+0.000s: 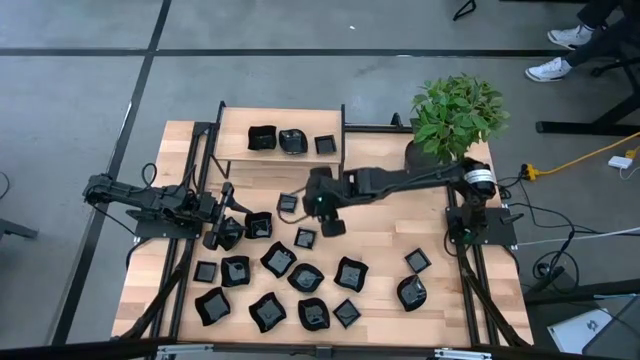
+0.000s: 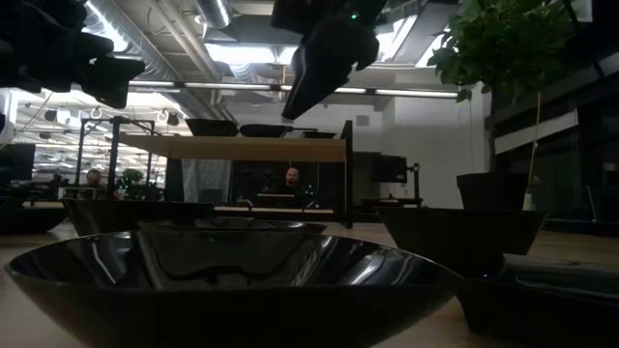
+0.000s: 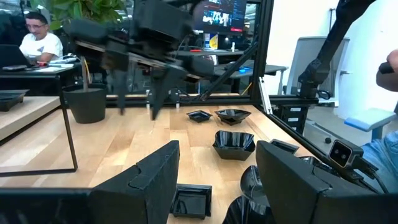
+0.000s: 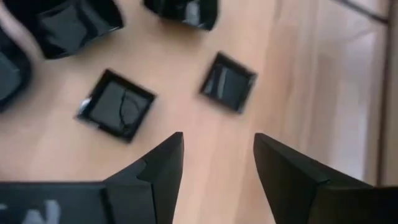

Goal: Pick & Place Mini shaped plates
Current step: Stack the square plate on top of the square plate on the shelf

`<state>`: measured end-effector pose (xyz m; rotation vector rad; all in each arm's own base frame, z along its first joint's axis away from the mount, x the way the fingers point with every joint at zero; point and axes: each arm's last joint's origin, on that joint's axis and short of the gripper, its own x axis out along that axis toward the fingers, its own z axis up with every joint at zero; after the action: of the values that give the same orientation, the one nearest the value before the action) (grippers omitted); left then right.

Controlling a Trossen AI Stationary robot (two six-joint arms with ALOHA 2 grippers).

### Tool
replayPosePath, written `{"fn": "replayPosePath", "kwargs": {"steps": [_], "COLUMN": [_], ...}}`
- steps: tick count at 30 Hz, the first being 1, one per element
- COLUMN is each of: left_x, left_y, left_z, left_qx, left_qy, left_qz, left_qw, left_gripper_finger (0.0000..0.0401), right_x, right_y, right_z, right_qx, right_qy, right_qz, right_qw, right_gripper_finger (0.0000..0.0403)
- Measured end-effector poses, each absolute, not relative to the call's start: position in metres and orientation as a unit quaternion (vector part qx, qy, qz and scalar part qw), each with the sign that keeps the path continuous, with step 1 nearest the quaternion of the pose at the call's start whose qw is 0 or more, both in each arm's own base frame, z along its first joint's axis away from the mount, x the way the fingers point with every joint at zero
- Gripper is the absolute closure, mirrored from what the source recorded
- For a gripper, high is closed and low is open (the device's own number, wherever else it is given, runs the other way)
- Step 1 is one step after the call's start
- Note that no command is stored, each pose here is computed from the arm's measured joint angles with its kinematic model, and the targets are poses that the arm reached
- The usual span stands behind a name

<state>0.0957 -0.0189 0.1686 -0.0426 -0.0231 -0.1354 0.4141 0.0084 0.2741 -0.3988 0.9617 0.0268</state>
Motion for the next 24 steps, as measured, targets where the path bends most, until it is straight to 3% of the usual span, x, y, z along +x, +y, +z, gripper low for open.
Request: {"fn": "replayPosePath", "kwargs": {"steps": [14,24], "left_x": [0.096,0.096], "left_y": [-0.019,-0.019], "left_z": [0.169,0.169], "left_qx": [-0.021,-0.021], "left_qy": [-0.011,-0.012], "left_qz": [-0.068,-0.068], "left_qw": [0.997,0.997], "left_gripper_finger": [0.0193,0.0193], "right_x": [0.395,0.370], "right_y": [0.072,0.113], "right_z": [0.266,0.260], "right_qx": [-0.141,-0.118], "right_qy": [0.515,0.581], "right_qz": [0.089,0.074], "right_qw": [0.840,0.802], "right_gripper_finger": [0.0208,0.0208]}}
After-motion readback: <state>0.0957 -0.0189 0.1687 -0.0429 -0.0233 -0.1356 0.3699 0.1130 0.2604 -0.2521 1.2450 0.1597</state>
